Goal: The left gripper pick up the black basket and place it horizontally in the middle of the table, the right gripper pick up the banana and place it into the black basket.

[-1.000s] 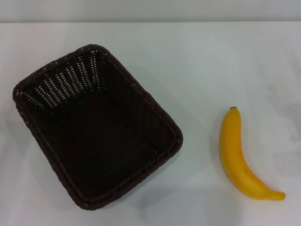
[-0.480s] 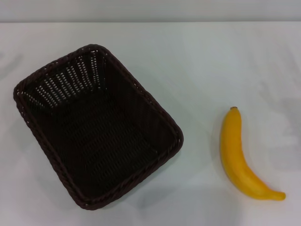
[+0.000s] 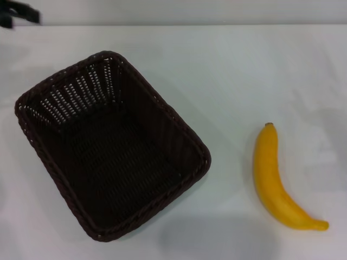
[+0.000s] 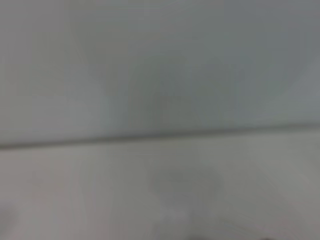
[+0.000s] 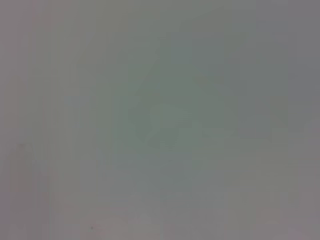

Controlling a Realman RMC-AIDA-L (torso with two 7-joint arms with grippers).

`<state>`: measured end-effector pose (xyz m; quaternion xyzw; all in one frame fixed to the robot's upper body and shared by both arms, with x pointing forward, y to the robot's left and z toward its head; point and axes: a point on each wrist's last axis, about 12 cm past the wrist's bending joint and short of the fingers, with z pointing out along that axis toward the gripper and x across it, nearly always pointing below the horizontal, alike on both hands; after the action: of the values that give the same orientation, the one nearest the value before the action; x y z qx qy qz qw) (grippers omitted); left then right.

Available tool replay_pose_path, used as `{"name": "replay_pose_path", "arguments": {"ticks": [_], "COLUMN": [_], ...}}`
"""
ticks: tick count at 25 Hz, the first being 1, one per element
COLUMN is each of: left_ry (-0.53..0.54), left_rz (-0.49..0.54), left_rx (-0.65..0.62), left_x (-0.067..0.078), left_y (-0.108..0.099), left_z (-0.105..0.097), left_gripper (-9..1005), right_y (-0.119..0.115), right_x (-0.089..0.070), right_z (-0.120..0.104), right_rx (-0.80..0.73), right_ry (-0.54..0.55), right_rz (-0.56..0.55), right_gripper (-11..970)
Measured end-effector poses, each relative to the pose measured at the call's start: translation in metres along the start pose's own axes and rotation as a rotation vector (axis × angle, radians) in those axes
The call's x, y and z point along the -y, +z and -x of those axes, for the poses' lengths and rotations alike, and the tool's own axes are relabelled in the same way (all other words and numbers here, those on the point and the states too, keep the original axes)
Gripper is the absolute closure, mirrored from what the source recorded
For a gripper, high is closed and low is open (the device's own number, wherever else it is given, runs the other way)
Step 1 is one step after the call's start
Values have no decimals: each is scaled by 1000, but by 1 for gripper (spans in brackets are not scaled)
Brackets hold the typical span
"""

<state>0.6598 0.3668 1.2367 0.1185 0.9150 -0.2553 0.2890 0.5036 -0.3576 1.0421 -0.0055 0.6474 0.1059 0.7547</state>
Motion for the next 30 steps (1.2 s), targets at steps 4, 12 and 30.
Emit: {"name": "replay_pose_path", "arguments": {"ticks": [4, 12, 30], "left_ry": [87, 208, 313], "left_rz": [53, 77, 120], "left_rx": [-144, -231, -316], "left_x": [22, 46, 46], "left_y": [31, 72, 98], "left_z": [3, -10, -35], "left_gripper": [117, 117, 164], "right_y": [-1, -3, -3], "right_x": [0, 1, 2], "right_z": [-1, -1, -2], "right_rx": [-2, -5, -3], "right_ry": [12, 14, 43], "right_rz": [-3, -13, -22], "right_gripper": [113, 114, 118]}}
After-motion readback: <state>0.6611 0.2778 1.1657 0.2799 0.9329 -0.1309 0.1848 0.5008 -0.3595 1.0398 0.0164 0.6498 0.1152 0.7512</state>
